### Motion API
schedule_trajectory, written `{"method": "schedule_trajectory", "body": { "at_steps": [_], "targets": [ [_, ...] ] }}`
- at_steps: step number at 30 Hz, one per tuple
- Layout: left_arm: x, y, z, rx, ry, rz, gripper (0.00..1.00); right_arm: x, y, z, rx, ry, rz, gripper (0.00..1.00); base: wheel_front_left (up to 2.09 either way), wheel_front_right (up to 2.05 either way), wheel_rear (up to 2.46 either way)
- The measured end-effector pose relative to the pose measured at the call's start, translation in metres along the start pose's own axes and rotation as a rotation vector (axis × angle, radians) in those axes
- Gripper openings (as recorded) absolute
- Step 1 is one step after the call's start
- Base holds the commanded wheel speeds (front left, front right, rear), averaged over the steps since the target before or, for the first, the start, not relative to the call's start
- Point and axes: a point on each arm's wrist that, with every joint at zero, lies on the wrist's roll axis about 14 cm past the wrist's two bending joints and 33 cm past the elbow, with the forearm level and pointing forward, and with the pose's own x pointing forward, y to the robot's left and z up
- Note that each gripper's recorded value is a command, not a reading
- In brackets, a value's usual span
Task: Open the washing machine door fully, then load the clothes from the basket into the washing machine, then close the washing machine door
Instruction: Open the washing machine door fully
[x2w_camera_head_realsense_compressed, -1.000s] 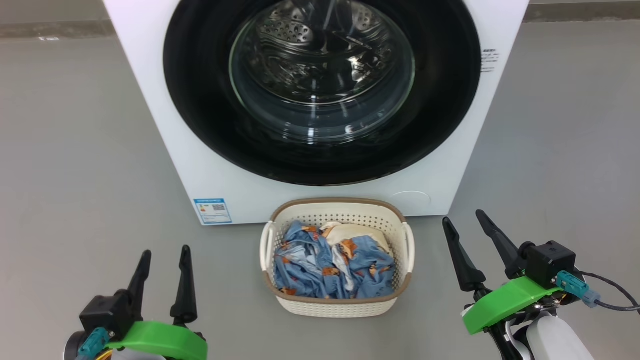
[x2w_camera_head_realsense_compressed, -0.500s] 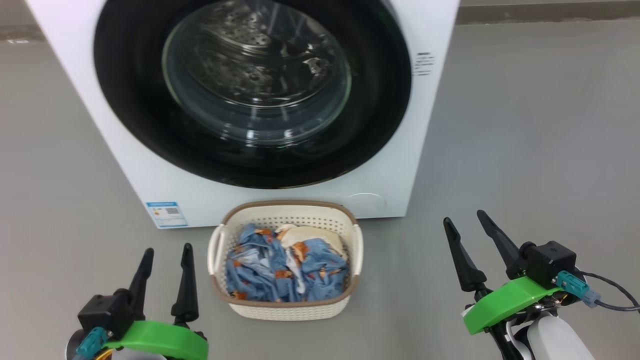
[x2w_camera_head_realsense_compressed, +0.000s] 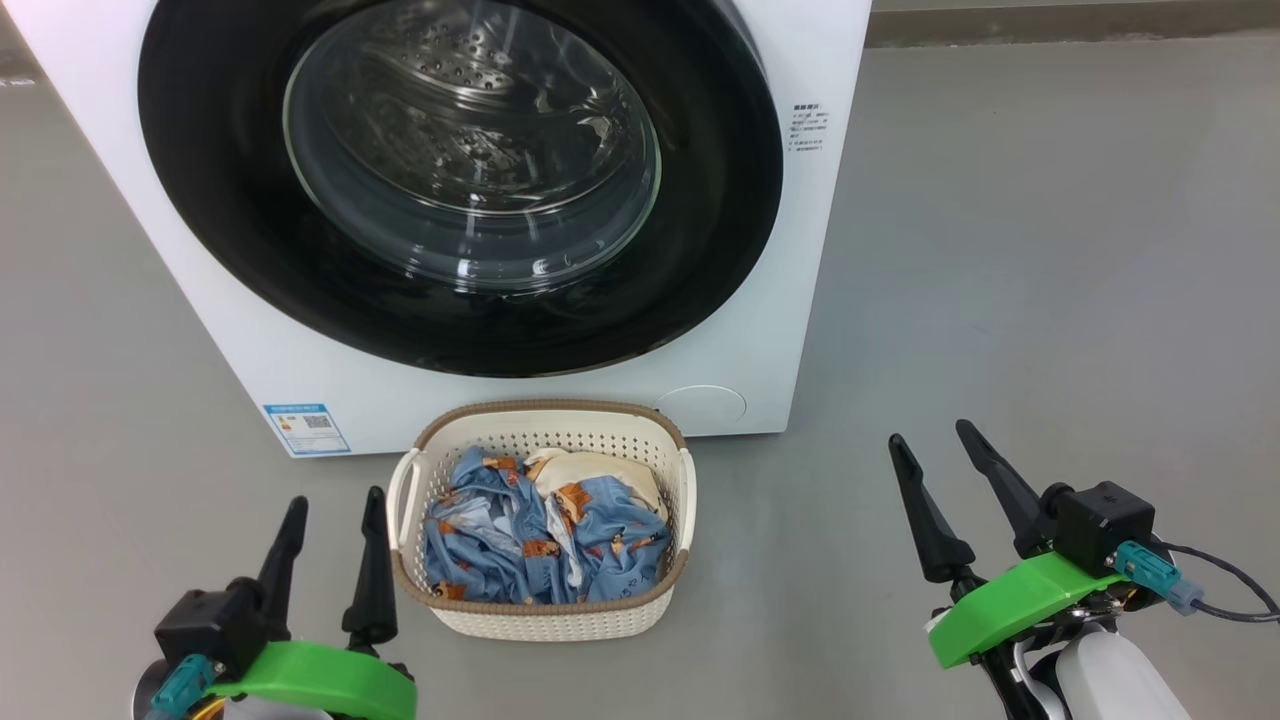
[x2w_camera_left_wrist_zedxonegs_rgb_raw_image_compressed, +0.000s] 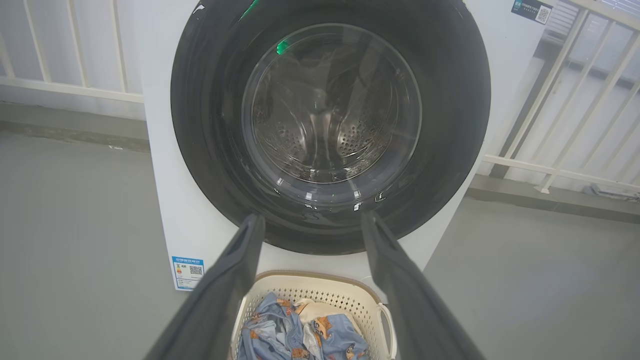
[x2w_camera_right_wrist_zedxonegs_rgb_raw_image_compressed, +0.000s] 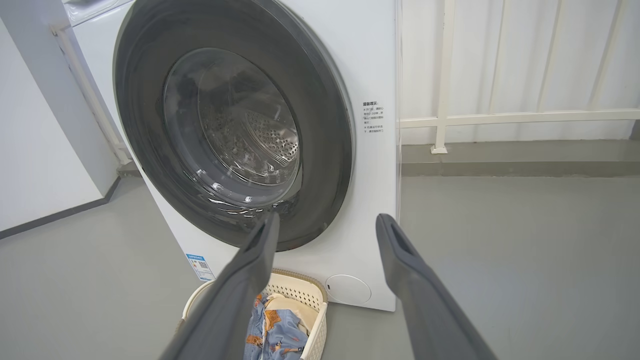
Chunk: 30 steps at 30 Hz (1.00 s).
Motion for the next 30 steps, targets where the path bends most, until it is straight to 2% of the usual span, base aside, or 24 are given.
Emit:
{"method": "schedule_trajectory", "body": {
  "at_steps": [30],
  "targets": [
    [-0.0011,0.0035,-0.0013,0.005,0.004,0.011,1.00,0.0018,-0.0002,-0.0020,0.016,0.003,-0.005,1.00,0.00,0.00,0.00]
  ]
}}
